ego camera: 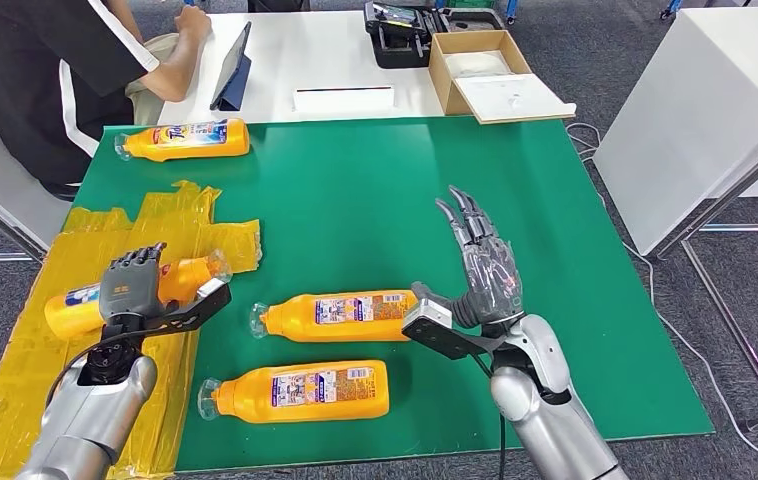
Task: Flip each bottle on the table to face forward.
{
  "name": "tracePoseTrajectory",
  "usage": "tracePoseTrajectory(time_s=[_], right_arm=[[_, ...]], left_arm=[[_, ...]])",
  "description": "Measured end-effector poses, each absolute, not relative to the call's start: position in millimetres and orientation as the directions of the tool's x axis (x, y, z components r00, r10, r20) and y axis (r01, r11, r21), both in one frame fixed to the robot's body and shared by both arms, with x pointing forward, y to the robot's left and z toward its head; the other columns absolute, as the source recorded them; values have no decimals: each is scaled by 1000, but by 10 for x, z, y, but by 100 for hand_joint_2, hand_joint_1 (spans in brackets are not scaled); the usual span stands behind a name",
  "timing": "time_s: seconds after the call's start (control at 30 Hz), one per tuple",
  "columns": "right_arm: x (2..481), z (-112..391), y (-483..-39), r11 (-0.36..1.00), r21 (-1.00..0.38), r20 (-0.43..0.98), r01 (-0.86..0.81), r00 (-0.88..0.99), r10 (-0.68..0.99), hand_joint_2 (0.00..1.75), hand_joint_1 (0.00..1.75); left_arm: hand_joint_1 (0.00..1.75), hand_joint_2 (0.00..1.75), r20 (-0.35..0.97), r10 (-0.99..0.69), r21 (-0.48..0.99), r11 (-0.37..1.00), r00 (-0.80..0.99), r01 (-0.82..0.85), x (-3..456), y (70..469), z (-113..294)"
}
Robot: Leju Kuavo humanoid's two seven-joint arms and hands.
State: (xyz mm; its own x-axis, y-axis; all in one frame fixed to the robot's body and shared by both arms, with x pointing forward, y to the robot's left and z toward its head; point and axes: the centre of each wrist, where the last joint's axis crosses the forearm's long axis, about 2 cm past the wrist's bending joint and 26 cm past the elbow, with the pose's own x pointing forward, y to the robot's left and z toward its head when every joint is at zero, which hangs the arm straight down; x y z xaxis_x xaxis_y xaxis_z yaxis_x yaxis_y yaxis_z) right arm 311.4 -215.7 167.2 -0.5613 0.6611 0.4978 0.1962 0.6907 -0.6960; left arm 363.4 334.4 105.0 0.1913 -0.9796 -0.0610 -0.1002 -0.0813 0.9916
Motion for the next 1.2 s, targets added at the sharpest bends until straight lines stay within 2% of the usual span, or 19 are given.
tracePoseTrajectory(time_s=[0.4,0.67,0.77,0.9,1.03,1.2], right_arm=[[3201,1705,-2118,687,-704,507,180,-550,664,175,0],[3240,1697,-2113,682,-717,527,145,-526,667,175,0],[3272,1694,-2108,666,-740,547,90,-496,674,175,0],[3291,1656,-2102,631,-776,562,-2,-455,691,175,0],[3292,1645,-2101,623,-782,566,-24,-448,693,175,0],[3451,1564,-2096,536,-819,570,-204,-389,724,175,0]], left_arm=[[0,175,-65,-980,992,-85,187,-98,3634,3340,1049],[0,175,-7,-985,996,-22,171,-87,3647,3282,1067],[0,175,91,-988,992,78,128,-102,3668,3209,1132],[0,175,305,-952,943,299,16,-145,3692,3122,1268],[0,175,346,-938,926,343,-6,-157,3695,3104,1301],[0,175,639,-731,686,682,-238,-254,3729,2889,1752]])
